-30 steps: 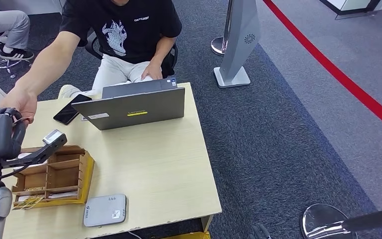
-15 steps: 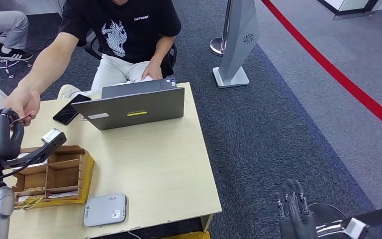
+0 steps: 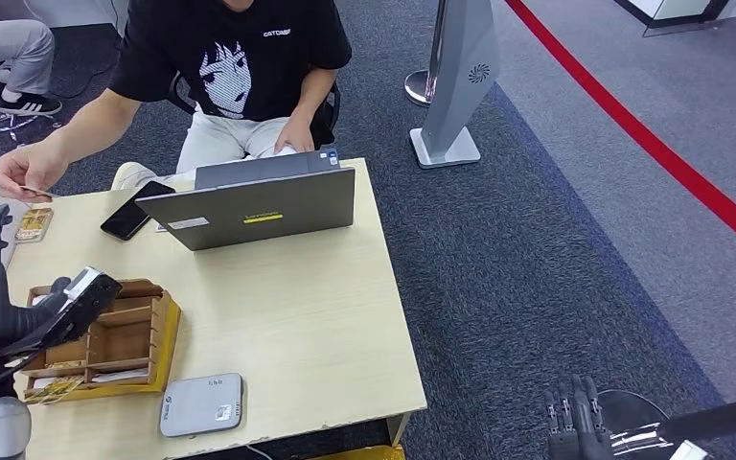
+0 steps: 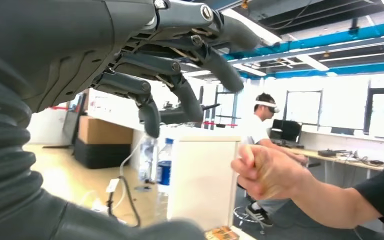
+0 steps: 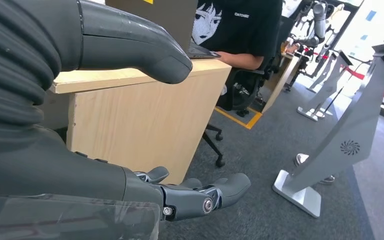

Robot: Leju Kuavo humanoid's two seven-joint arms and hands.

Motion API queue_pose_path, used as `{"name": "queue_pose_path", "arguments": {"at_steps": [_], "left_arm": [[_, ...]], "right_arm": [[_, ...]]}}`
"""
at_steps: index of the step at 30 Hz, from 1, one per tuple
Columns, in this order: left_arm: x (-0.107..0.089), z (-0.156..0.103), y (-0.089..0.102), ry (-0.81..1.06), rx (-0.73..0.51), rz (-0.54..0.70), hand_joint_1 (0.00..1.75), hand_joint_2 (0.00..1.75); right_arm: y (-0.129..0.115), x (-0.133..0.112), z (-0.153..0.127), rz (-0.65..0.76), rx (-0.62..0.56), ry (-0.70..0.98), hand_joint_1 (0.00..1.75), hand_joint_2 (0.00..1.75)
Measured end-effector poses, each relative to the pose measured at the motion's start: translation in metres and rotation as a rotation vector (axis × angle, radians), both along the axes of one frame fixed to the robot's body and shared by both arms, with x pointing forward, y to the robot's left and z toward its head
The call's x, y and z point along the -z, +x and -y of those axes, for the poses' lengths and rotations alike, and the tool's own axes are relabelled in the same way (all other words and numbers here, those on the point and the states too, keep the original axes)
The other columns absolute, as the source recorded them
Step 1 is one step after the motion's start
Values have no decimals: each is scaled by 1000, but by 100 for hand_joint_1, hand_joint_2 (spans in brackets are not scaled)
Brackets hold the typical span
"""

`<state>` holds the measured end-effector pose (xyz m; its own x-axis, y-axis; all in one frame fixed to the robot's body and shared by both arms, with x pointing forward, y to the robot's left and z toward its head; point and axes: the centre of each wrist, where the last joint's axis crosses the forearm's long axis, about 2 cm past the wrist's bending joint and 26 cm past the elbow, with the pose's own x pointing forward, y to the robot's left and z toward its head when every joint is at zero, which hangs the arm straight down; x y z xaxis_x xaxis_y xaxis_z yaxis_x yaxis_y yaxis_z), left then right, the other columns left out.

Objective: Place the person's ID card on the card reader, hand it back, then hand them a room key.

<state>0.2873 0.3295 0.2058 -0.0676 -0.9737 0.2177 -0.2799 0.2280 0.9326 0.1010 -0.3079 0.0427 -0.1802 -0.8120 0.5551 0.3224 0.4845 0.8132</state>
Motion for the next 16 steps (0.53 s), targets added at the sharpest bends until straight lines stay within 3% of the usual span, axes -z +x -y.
{"name": "queue_pose_path", "arguments": {"at_steps": [5, 11, 16], "left_arm": [[2, 1, -20, -161, 20, 48, 0, 175], [9, 2, -67, -635, 84, 158, 0, 175], [18, -8, -102, -962, 50, 241, 0, 175]], "right_arm": [[-4, 4, 0, -34, 25, -4, 0, 175], [-19, 15, 8, -122, 98, -54, 0, 175], [-31, 25, 15, -177, 143, -49, 0, 175]]}}
